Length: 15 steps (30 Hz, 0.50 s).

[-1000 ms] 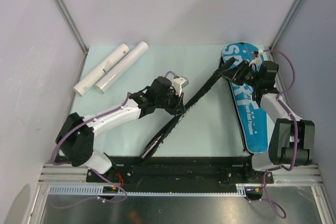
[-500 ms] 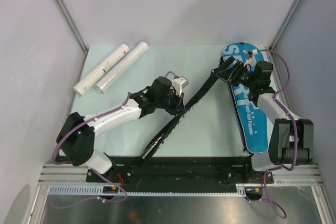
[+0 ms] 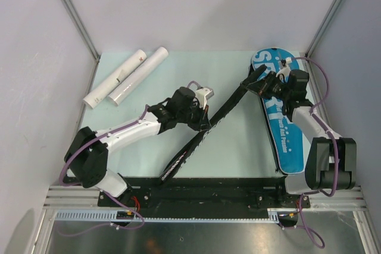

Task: Pack up the badminton gear
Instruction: Zip the racket bag at the center of the board.

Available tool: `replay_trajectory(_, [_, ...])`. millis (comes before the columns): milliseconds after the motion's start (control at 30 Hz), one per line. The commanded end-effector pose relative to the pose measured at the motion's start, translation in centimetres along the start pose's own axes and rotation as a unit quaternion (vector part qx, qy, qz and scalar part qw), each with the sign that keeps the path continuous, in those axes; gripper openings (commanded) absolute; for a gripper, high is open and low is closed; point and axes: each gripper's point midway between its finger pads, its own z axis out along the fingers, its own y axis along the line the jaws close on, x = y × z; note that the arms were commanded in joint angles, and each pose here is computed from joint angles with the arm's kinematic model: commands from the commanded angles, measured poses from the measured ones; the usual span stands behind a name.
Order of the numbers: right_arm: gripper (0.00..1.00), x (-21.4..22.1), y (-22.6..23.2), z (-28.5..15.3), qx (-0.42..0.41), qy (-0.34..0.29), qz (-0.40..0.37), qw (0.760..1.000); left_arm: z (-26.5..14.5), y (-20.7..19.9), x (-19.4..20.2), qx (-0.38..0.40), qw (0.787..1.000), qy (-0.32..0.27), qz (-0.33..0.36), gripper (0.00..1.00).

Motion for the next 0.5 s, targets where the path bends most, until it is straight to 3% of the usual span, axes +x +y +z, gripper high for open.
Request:
replay_trajectory(0, [0.00, 0.8, 0.7, -0.5, 0.002, 0.013, -0.012, 1.000, 0.1, -0.9, -1.8, 0.011, 1.000, -0.019, -0.014, 0.00])
replay_trajectory(300, [0.00, 6.0, 5.1, 0.0, -0.013, 0.070, -0.033, 0.997, 0.5, -1.3, -2.8, 0.016, 0.999, -0.024, -0.024, 0.00])
replay_trajectory(467, [0.01, 7.2, 4.4, -0.6, -0.010, 0.078, -0.032, 0.996, 0.2, -1.5, -3.2, 0.017, 0.999, -0.030, -0.021, 0.00])
